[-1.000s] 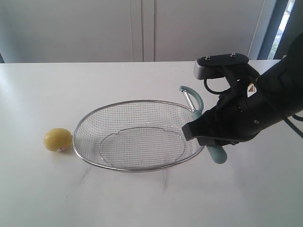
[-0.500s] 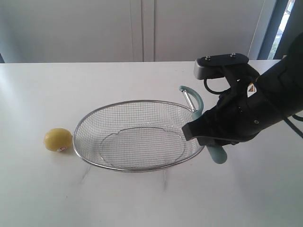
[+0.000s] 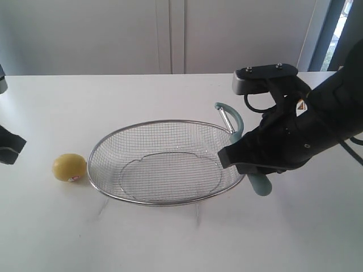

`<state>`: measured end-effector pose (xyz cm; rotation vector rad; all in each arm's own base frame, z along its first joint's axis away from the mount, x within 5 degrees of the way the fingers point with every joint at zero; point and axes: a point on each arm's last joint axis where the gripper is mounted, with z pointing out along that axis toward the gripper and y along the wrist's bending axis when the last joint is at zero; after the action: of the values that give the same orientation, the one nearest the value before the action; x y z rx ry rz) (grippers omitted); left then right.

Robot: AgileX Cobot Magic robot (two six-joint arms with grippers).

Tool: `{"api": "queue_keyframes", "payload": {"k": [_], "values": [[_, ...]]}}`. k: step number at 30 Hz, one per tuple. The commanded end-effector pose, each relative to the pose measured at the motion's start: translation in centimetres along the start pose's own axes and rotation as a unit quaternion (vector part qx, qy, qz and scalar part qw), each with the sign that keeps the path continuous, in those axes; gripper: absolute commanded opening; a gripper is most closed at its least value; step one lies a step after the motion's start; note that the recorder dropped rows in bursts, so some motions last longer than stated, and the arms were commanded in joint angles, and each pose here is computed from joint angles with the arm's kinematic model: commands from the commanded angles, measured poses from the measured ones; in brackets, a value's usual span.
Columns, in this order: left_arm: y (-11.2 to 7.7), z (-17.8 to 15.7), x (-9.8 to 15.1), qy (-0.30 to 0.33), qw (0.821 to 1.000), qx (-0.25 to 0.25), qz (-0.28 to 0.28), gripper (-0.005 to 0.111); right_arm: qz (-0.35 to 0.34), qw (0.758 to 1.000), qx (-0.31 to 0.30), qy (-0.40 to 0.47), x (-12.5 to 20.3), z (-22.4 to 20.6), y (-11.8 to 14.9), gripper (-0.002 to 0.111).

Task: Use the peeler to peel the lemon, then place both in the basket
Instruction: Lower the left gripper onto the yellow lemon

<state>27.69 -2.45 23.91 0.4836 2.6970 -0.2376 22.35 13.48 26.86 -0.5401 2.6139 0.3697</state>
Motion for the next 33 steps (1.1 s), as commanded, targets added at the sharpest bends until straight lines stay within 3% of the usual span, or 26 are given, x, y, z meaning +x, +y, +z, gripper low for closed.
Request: {"api": "queue_keyframes", "payload": {"k": [1, 5, 17, 33], "values": [[-0.4, 0.2, -1.0, -0.004, 0.999, 0.044, 0.013, 0.000, -0.002, 1.000, -0.001, -0.007, 0.0, -0.2, -0.1, 0.000], [-0.5, 0.3, -1.9, -0.004, 0.997, 0.067, 0.030, 0.000, -0.003, 1.000, -0.001, -0.005, 0.0, -0.2, -0.1, 0.000], [-0.3, -1.0, -4.5, -0.029, 0.994, 0.073, 0.074, 0.000, -0.003, 1.000, -0.001, -0.009, 0.0, -0.2, -0.1, 0.000], [0.2, 0.4, -6.7, -0.020, 0.993, 0.089, 0.080, 0.000, -0.004, 1.000, 0.001, -0.018, -0.2, -0.2, -0.1, 0.000]]}}
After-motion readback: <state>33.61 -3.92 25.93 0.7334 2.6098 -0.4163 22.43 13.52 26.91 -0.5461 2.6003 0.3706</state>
